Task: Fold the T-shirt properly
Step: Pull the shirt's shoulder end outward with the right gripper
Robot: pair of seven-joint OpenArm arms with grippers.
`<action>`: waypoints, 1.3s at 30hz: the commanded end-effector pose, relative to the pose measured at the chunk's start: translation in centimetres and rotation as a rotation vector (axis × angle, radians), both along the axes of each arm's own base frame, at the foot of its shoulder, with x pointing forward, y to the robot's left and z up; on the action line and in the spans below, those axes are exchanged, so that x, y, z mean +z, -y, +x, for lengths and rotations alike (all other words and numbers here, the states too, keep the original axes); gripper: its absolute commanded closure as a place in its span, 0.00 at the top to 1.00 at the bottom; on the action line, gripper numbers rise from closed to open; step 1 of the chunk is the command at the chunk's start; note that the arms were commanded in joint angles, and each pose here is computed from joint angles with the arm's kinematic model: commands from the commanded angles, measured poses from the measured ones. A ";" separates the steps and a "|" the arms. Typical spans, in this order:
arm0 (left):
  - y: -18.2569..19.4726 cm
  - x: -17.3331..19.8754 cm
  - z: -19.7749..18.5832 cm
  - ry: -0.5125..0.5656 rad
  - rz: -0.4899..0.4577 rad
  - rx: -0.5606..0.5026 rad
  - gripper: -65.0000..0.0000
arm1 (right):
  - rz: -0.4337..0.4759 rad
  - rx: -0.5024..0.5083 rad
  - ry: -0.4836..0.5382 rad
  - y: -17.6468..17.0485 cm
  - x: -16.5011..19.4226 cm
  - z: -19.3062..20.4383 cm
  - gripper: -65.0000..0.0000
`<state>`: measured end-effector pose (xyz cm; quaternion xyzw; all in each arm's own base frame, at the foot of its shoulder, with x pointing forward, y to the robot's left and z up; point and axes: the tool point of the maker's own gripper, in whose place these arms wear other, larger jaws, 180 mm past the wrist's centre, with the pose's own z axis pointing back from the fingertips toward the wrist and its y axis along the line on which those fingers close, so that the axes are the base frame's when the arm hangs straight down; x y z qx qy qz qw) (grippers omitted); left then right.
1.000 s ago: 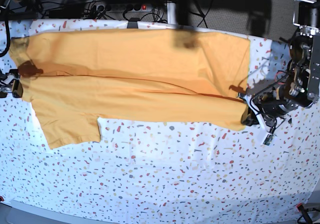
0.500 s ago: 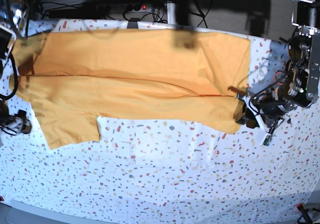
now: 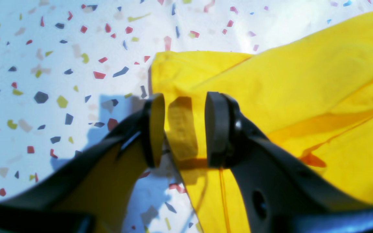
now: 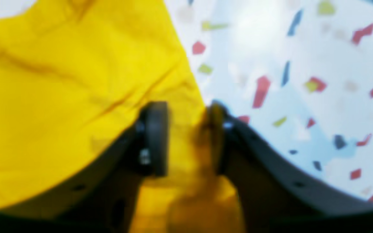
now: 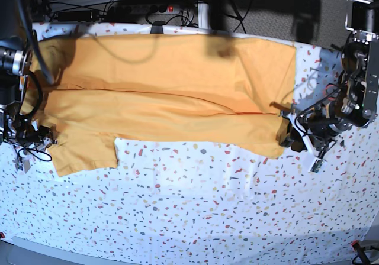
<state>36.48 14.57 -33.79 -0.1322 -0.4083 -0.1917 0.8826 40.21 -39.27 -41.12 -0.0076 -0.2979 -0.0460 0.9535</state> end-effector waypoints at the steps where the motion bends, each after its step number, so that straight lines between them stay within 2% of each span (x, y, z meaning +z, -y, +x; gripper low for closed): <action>1: -0.2 1.9 1.1 0.061 -0.009 0.004 0.32 | -0.025 0.006 -0.001 0.6 0.7 0.3 0.07; 2: -0.2 1.9 1.1 0.061 -0.009 0.004 0.32 | -0.031 0.009 -0.005 0.6 0.7 0.2 0.00; 9: -0.2 1.9 1.1 0.060 -0.009 0.004 0.32 | -0.048 0.060 0.075 -0.2 5.1 3.2 0.00; 13: -0.2 1.9 1.1 0.061 -0.009 0.004 0.32 | -0.020 0.206 0.145 -3.2 8.9 5.1 0.00; 20: -0.2 1.9 1.1 0.061 -0.009 0.004 0.32 | 0.016 0.306 0.171 -6.8 12.5 5.0 0.00; 25: -0.2 1.9 1.1 0.060 -0.008 0.004 0.32 | -0.017 0.466 0.137 -11.1 12.5 1.1 0.00; 31: -0.2 1.9 1.1 0.060 -0.008 0.004 0.32 | -0.066 0.668 0.039 -14.8 10.6 -7.9 0.00; 35: -0.2 1.9 1.1 0.060 -0.008 0.004 0.32 | -0.083 0.694 -0.019 -15.0 9.2 -13.7 0.00; 39: -0.2 1.9 1.1 0.060 -0.008 0.004 0.32 | -0.125 0.649 -0.049 -13.2 9.7 -17.8 0.00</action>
